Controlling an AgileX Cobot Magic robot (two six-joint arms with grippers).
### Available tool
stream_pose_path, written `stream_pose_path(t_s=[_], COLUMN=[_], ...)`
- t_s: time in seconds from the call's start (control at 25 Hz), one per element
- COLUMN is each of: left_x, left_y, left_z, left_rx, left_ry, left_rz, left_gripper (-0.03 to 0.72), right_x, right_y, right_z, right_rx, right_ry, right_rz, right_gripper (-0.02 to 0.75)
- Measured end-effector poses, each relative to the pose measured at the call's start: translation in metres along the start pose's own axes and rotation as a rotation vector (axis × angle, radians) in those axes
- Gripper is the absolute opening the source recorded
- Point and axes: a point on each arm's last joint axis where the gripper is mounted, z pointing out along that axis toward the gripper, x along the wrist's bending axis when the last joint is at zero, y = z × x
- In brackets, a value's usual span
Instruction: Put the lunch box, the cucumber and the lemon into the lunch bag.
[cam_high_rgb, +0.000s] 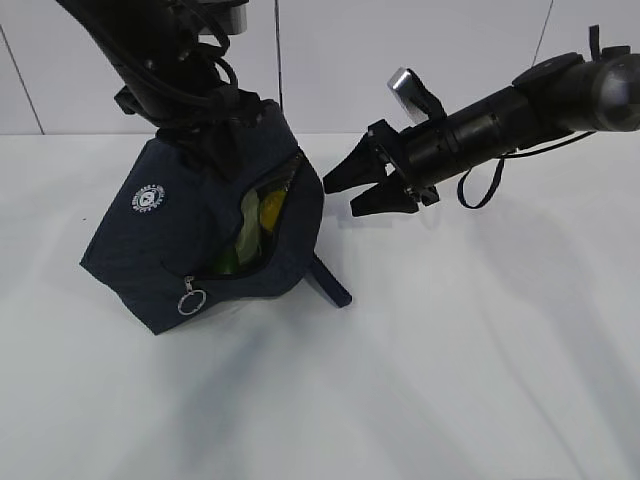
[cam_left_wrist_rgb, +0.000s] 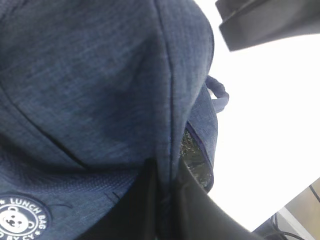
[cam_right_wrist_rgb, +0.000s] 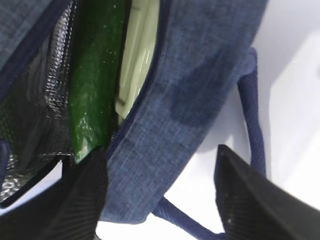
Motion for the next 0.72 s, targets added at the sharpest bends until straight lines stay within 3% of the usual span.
stream_pose_path(t_s=[0.24,0.48,0.72], left_x=[0.0,0.0,-0.001], left_y=[0.0,0.0,0.0], left_z=[0.0,0.0,0.0], left_rx=[0.002,0.002,0.001], left_ry=[-0.003,-0.004,-0.006], left_rz=[-0.001,-0.002,-0.003], left_gripper=[0.015,0.015,0.015], right_x=[0.007,0.016,-0.008], right_y=[-0.004,-0.006,-0.015], right_z=[0.013,0.027,0.047], right_rx=[0.035,0.05,0.071], right_ry=[-0.014,-0.026,-0.026], right_rz=[-0.011,-0.034,0.055], right_gripper=[0.524,0.474,0.465])
